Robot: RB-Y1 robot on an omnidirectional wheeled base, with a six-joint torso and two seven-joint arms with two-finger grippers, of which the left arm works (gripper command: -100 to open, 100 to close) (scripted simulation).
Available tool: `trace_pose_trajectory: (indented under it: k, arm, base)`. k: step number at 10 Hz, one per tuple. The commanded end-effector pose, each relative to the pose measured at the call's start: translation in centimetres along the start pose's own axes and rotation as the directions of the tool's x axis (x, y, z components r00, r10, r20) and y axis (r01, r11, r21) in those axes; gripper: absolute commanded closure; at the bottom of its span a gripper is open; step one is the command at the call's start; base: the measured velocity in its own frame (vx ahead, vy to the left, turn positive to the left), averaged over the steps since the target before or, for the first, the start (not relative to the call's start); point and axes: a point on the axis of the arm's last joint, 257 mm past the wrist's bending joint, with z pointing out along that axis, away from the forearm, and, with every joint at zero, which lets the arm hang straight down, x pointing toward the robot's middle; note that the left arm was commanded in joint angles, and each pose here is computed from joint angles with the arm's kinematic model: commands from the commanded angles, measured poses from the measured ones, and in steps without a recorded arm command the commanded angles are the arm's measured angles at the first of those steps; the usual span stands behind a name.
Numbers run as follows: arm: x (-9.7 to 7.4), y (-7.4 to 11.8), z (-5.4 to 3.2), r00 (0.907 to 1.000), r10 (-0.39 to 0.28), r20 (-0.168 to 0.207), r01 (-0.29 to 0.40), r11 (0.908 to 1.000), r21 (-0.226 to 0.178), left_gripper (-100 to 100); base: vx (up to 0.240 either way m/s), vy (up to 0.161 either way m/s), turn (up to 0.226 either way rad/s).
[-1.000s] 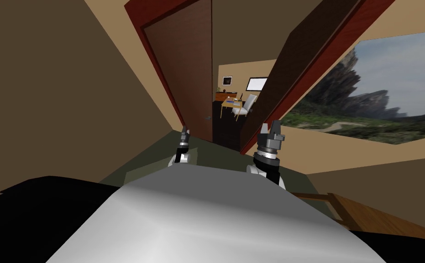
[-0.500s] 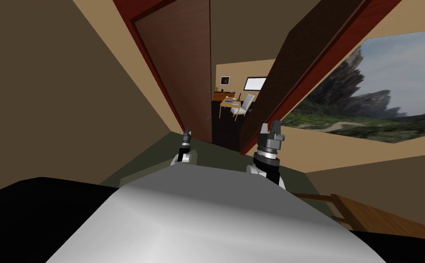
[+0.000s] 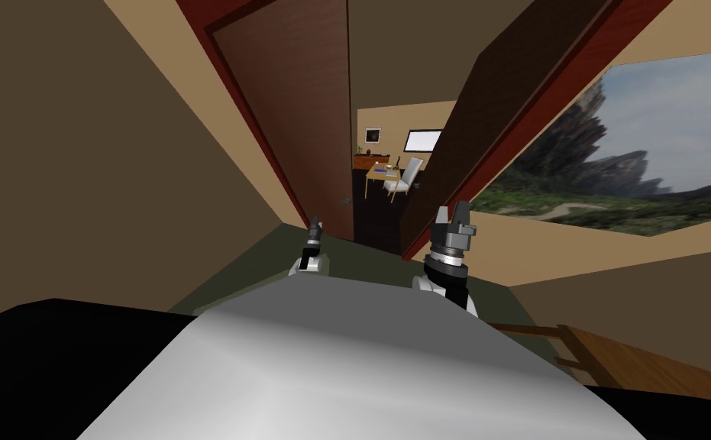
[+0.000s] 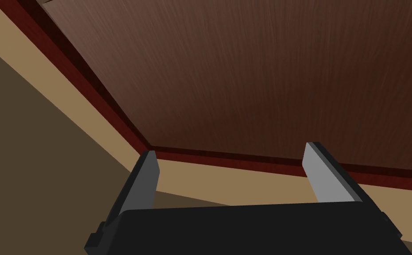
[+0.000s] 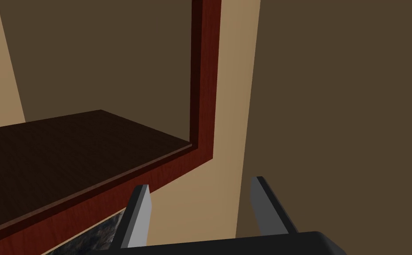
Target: Push the door open
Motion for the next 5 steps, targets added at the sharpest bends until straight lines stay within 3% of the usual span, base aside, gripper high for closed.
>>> trace_pose_trajectory:
  k: [1, 5]
  arm:
    - [0.3, 1.0, -0.11, 1.0, -0.005, -0.003, 0.005, 0.9998, -0.017, -100]
    - [1.3, 4.0, -0.31, 0.9996, -0.023, -0.015, 0.022, 0.9975, -0.067, -100]
  base:
    - [0.056, 0.037, -0.051]
    - [0.081, 0.061, -0.084]
